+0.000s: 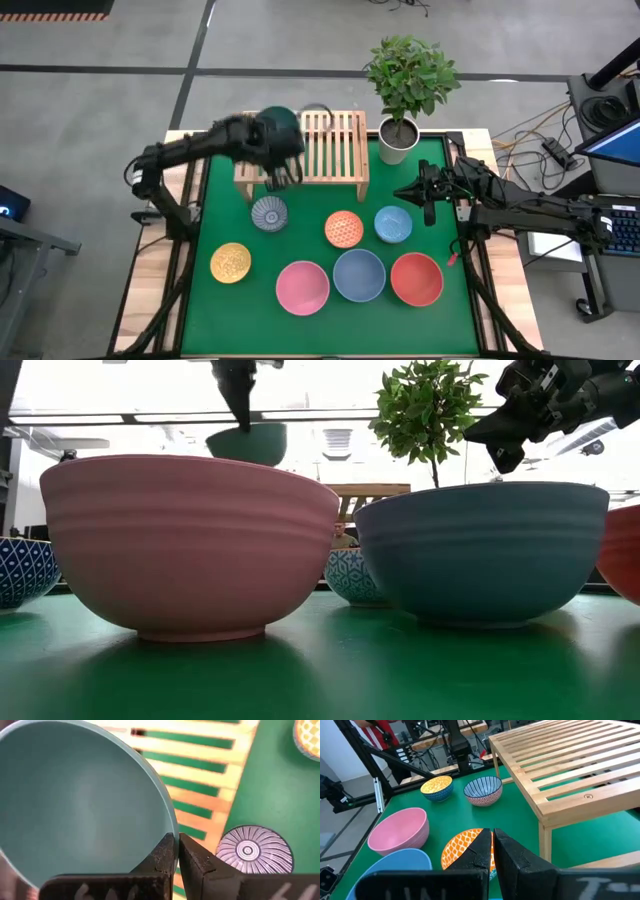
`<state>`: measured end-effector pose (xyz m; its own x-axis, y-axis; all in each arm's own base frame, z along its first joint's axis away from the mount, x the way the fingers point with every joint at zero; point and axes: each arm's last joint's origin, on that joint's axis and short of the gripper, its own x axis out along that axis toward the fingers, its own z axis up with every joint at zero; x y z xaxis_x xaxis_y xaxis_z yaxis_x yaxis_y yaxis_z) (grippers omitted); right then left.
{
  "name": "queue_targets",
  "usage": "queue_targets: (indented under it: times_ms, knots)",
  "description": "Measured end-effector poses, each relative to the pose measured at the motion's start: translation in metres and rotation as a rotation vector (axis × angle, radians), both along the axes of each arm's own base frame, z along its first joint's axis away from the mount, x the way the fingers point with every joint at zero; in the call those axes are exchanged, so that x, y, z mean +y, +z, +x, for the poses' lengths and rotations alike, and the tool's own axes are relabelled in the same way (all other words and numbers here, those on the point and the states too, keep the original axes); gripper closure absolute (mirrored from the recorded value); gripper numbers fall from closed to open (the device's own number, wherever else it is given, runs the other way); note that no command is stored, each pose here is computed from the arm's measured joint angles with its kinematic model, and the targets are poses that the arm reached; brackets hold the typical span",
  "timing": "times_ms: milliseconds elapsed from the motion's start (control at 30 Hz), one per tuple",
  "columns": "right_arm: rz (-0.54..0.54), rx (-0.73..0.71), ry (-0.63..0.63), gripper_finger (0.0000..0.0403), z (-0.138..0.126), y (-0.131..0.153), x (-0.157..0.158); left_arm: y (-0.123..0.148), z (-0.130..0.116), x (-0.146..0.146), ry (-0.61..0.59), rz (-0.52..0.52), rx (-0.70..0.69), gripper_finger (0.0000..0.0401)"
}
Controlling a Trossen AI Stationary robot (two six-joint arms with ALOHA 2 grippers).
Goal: Place and stack bowls onto a shelf
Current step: Put the large green bowl on the shelf
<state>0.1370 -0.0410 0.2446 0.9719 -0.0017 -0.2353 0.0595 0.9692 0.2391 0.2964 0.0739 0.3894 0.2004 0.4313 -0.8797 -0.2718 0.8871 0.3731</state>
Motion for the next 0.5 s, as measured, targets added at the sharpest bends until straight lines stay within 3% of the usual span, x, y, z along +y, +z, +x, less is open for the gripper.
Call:
queue_targets:
  times_ms: [133,500]
  knots:
    - [-0.009,0.015,0.004,0.0394,0.000,-0.002,0.000,-0.003,-0.010,0.031,0.080,-0.114,-0.018,0.0401]
    - [-0.007,0.031,0.005,0.0394,-0.001,-0.003,0.000,-0.005,-0.017,0.051,0.171,-0.140,-0.034,0.0401]
